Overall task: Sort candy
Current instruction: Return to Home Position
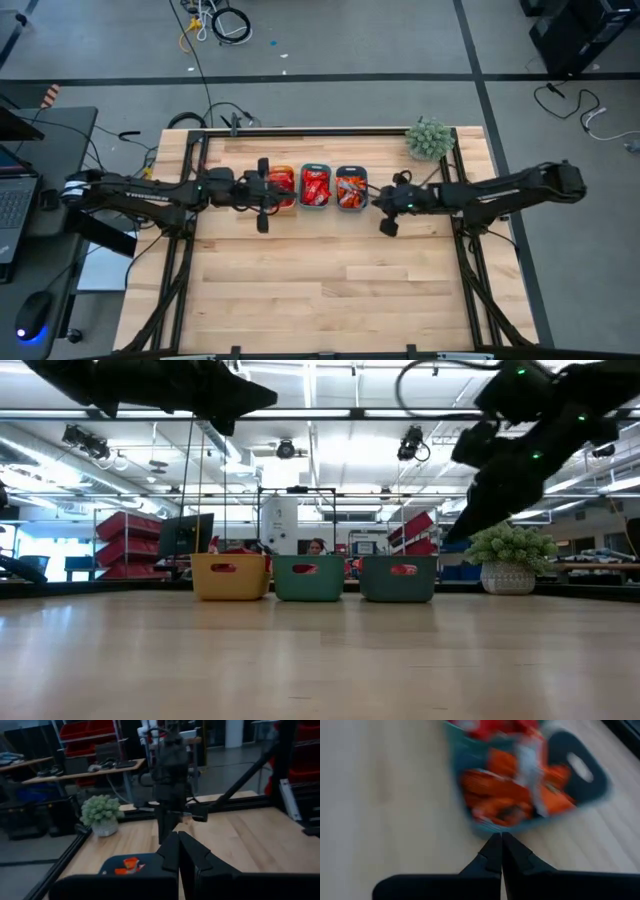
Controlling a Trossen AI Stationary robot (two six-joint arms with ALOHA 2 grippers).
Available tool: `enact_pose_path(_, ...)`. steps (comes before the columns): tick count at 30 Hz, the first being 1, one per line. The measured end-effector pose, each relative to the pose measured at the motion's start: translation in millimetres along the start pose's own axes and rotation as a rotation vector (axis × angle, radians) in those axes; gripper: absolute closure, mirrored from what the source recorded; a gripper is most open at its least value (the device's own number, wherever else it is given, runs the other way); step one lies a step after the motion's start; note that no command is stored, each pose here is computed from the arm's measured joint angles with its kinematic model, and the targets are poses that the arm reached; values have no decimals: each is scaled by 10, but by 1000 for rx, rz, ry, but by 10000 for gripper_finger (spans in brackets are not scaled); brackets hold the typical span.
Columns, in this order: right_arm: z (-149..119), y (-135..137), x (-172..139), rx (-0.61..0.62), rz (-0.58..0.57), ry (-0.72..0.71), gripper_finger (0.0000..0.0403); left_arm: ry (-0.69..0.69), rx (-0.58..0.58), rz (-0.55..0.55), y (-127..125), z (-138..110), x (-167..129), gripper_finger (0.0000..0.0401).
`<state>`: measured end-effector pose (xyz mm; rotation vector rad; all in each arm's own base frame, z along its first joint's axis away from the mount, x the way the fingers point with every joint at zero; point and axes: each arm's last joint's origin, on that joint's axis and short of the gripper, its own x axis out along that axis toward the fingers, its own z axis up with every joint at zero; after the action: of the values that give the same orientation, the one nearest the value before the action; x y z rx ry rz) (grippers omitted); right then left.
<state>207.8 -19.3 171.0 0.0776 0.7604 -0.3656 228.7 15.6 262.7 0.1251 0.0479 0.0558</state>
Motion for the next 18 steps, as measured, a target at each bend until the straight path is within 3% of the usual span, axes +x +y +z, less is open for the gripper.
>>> enact_pose_path(7,-96,-138,-164,-77,173,-215,403,-44,15,-47,-28,-94,-97,400)
enact_pose_path(11,-187,-207,-250,-117,209,-299,403,-85,23,-42,-35,-137,-208,400)
enact_pose_path(18,-430,-306,-341,-63,216,-383,403,-132,23,-22,-42,-218,-436,400)
